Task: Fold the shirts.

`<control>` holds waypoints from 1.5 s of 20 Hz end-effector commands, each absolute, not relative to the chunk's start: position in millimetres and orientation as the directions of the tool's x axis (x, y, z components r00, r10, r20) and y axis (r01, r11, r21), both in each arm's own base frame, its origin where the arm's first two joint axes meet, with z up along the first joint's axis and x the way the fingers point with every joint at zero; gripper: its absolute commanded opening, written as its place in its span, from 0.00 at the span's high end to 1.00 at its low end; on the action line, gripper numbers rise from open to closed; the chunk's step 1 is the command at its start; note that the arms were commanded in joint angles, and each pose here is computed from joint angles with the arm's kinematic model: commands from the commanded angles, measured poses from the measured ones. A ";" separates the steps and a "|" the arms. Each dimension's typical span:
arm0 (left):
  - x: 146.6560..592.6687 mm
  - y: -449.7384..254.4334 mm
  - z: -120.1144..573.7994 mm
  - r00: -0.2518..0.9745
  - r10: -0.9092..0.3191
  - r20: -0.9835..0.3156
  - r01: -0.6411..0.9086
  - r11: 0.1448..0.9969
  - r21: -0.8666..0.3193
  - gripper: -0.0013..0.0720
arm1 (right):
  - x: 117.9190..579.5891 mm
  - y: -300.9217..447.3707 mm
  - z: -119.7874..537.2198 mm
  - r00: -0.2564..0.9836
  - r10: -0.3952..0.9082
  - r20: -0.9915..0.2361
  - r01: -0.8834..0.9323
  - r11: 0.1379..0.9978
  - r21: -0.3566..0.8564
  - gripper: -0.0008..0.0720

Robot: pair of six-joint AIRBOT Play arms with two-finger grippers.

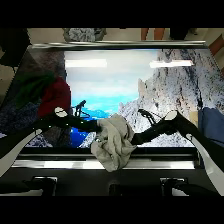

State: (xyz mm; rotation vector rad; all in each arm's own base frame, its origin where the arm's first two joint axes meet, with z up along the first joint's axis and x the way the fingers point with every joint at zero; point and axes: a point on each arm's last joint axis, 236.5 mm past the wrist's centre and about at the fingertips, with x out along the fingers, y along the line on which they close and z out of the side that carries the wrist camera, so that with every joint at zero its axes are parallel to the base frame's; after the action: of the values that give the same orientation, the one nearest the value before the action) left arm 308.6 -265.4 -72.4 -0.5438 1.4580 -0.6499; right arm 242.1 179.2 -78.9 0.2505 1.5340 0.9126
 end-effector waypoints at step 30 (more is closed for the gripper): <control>331.6 -103.6 345.2 0.850 -0.379 -0.367 0.331 0.925 -0.188 0.94 | 327.6 42.0 306.0 0.744 0.221 -0.631 -0.476 0.837 -0.269 0.93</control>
State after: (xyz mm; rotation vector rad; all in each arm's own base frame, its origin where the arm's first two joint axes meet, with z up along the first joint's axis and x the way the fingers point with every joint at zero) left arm 296.6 -117.6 406.4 -0.1593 0.2421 -0.4591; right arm 299.6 57.3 377.0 -0.4177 0.3490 0.3637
